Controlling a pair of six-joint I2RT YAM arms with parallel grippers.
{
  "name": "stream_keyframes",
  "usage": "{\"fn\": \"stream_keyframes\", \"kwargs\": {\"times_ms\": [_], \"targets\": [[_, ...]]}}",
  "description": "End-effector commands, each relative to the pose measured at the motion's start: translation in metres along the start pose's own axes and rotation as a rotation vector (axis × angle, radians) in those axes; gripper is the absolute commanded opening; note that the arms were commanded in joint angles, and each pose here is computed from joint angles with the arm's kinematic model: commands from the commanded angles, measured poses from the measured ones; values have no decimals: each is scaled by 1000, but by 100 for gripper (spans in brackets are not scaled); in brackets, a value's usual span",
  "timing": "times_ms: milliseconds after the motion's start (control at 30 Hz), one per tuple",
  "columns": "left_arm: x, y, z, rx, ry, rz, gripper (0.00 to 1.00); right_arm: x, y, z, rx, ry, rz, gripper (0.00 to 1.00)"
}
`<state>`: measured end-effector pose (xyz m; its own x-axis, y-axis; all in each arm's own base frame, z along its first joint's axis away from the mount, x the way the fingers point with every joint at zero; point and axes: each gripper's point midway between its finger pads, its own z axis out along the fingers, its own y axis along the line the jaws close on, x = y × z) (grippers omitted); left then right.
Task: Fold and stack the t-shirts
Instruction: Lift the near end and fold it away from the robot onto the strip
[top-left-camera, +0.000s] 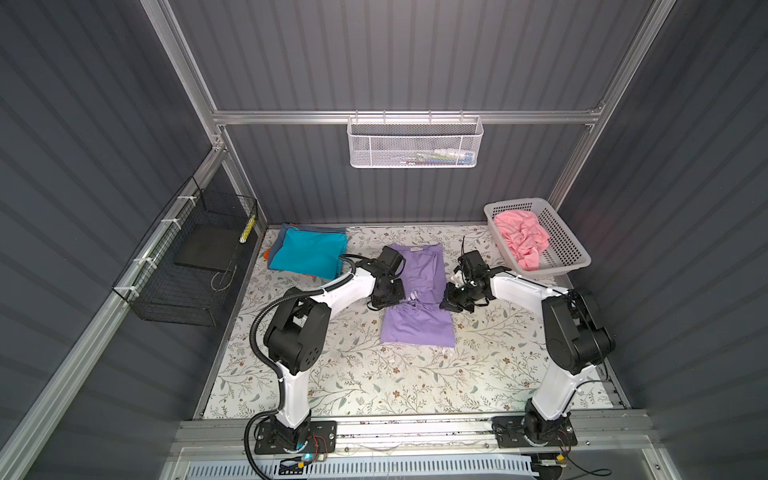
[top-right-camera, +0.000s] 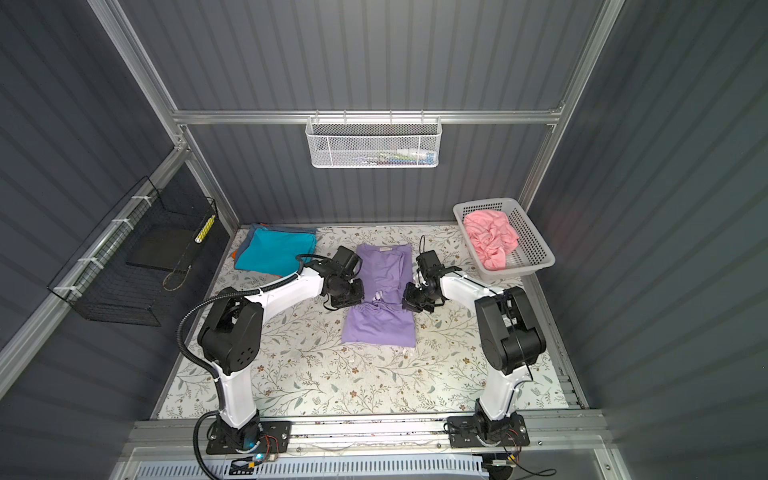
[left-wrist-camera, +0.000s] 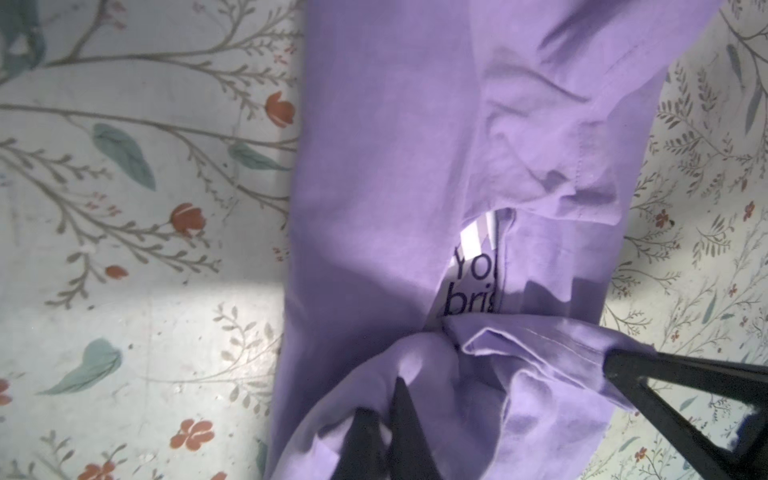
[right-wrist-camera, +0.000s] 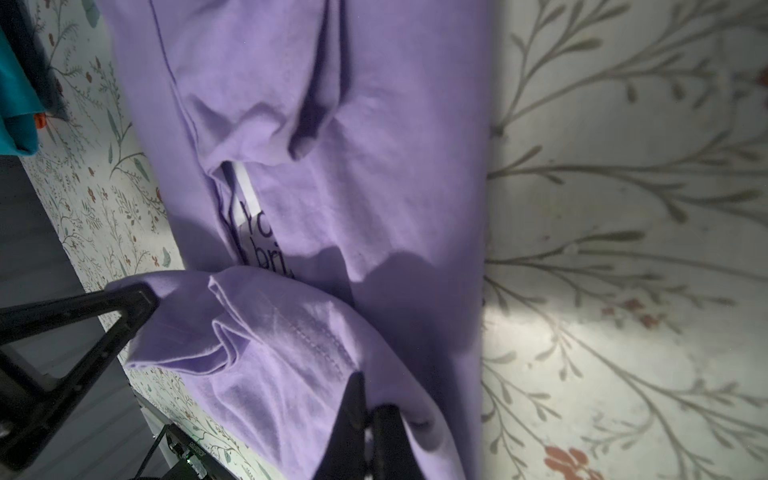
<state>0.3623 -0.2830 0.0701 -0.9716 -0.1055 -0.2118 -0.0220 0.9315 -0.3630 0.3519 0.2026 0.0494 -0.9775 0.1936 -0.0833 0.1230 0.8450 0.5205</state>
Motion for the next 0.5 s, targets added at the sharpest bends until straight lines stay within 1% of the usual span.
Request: {"fn": "stream_keyframes", "kwargs": {"times_ms": [0, 133, 300, 333, 367, 433, 467], "targets": [[-11, -2, 1, 32, 11, 19, 11, -14, 7, -1, -32, -14, -13, 3], [-21, 6, 7, 32, 17, 0, 16, -24, 2, 0, -37, -20, 11, 7], [-39, 11, 6, 42, 7, -21, 17, -38, 1, 0, -69, -29, 48, 9], [-42, 11, 6, 40, 6, -24, 22, -40, 0, 1, -74, -30, 56, 11], [-44, 11, 7, 40, 9, -22, 31, -43, 0, 1, -78, -32, 65, 15], [-48, 12, 8, 36, 14, -27, 47, -47, -3, 2, -85, -36, 82, 27], [-50, 12, 8, 32, 15, -25, 52, -50, -4, 1, -90, -38, 90, 29]]}}
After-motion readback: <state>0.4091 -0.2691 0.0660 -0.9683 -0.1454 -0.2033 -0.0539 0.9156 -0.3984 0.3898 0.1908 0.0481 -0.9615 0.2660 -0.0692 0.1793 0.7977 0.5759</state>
